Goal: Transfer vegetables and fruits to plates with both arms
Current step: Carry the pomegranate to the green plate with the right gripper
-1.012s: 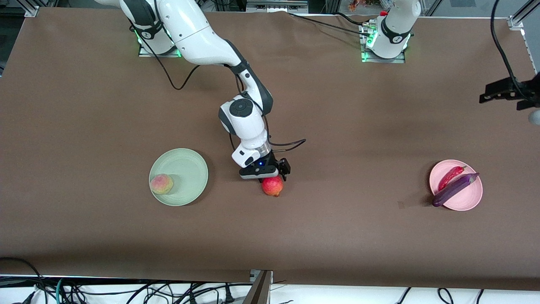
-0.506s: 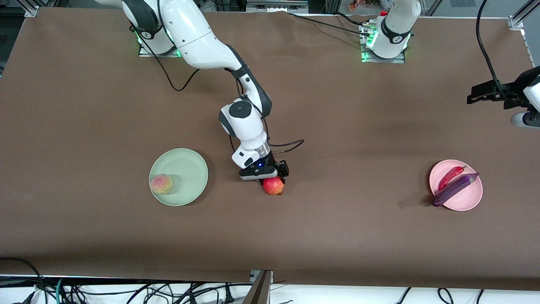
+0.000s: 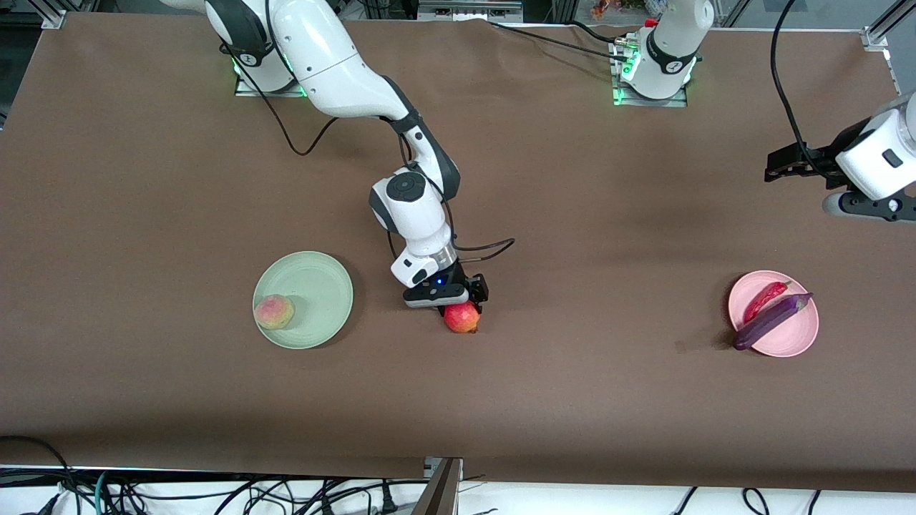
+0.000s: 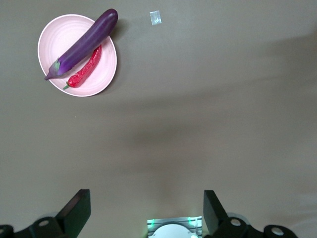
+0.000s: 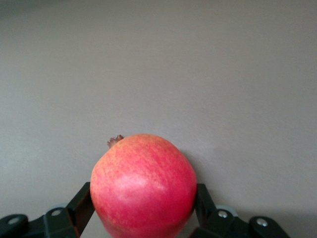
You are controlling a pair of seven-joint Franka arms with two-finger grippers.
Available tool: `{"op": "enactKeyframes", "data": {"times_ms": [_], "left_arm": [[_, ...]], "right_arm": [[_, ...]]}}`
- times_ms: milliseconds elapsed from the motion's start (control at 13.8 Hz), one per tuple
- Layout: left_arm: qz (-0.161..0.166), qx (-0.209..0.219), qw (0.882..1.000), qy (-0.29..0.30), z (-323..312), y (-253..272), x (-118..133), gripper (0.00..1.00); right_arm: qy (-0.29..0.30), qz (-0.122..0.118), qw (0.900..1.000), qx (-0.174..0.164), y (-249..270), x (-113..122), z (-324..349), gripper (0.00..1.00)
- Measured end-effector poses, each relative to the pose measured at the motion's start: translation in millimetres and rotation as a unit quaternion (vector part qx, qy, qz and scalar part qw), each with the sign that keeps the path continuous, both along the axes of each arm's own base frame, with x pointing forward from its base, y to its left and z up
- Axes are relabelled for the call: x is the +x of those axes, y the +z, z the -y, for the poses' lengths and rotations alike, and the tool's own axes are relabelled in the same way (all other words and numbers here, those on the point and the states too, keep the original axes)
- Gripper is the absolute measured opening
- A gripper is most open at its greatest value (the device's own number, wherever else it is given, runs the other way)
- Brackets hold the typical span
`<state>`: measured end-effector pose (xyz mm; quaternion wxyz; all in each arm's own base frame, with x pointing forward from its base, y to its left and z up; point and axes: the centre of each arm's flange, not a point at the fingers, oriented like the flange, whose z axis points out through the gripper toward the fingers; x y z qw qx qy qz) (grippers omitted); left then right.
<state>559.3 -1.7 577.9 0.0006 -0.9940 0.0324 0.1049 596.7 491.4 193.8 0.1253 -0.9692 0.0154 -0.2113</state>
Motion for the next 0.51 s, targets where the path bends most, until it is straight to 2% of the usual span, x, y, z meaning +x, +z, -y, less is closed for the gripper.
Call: {"op": "enactKeyframes", "data": {"times_ms": [145, 289, 506], "left_arm": [[0.012, 0.001, 1.000, 0.016, -1.1, 2.6, -4.4, 1.00], [0.024, -0.004, 0.999, 0.023, -1.2, -3.3, -3.8, 1.00], [0.035, -0.014, 0.999, 0.034, -3.5, -22.1, -2.7, 1.00]], "right_arm": [[-0.006, -0.042, 0.999, -0.026, 32.2, 1.5, 0.3, 0.86], [-0.015, -0.075, 0.996, -0.052, 72.1, 5.4, 12.1, 0.86], [0.004, -0.106, 0.987, -0.119, 101.6, 23.1, 57.7, 0.86]]}}
